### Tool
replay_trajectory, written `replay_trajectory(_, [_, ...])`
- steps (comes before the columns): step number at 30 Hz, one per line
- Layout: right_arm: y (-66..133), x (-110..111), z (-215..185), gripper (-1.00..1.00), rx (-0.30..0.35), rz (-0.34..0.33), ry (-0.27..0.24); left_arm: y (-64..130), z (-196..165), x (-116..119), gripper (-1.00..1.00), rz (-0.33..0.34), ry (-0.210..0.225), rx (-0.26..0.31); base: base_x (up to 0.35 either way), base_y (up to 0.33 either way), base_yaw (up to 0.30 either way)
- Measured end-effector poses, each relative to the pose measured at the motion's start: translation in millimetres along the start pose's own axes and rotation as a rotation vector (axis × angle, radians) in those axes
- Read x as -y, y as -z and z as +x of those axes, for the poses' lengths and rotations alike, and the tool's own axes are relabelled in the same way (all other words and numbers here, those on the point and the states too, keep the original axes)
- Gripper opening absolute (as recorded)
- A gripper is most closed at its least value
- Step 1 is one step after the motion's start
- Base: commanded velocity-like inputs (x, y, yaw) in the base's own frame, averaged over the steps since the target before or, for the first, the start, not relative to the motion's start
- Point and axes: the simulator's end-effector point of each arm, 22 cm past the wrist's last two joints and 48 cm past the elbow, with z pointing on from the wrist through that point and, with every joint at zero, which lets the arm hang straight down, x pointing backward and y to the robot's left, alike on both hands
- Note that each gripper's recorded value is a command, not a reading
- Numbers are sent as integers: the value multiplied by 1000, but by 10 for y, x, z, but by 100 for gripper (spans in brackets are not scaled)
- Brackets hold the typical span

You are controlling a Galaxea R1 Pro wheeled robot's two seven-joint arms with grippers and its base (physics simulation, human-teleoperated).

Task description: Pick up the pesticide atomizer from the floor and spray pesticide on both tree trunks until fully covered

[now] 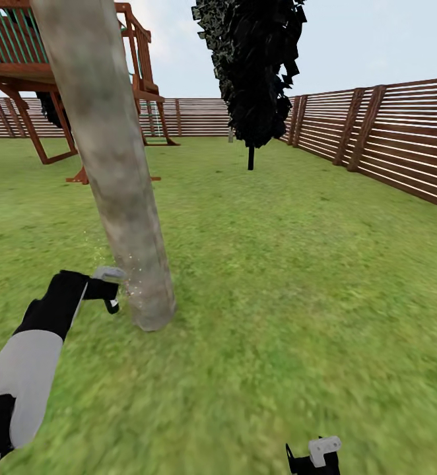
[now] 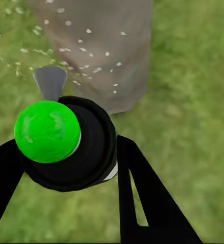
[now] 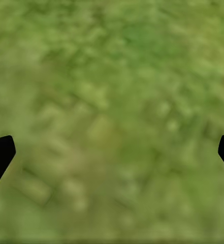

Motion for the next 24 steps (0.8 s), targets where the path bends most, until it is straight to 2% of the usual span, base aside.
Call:
replay_trajectory(1, [0, 1, 0, 100, 0, 0, 0, 24, 8, -53, -100, 13, 2, -2, 0, 0, 0])
replay_trajectory(3, [0, 1, 0, 100, 0, 0, 0, 31, 9, -18, -100, 35, 3, -3, 0, 0, 27])
replay_trajectory(5, [0, 2, -1, 100, 0, 1, 0, 56, -65, 96, -100, 57, 8, 6, 0, 0, 210])
replay_trajectory(7, [0, 3, -1, 100, 0, 1, 0, 146, -214, 277, -100, 79, 38, -5, 0, 0, 241])
replay_trajectory(8, [0, 2, -1, 100, 0, 1, 0, 160, -225, 282, -100, 74, 37, -8, 0, 0, 89])
replay_trajectory(10, [0, 2, -1, 100, 0, 0, 0, 158, -167, 238, -100, 65, 36, -19, 0, 0, 24])
replay_trajectory(13, [2, -2, 4, 100, -1, -1, 1, 246, -281, 154, -100, 44, 28, 16, 73, -88, 1])
replay_trajectory(20, [0, 1, -1, 100, 1, 0, 0, 254, -276, 107, -100, 29, 27, 15, 68, -249, 0])
replay_trajectory(24, [0, 1, -1, 100, 1, 0, 0, 254, -258, 70, -100, 23, 29, 12, 1, -274, 149])
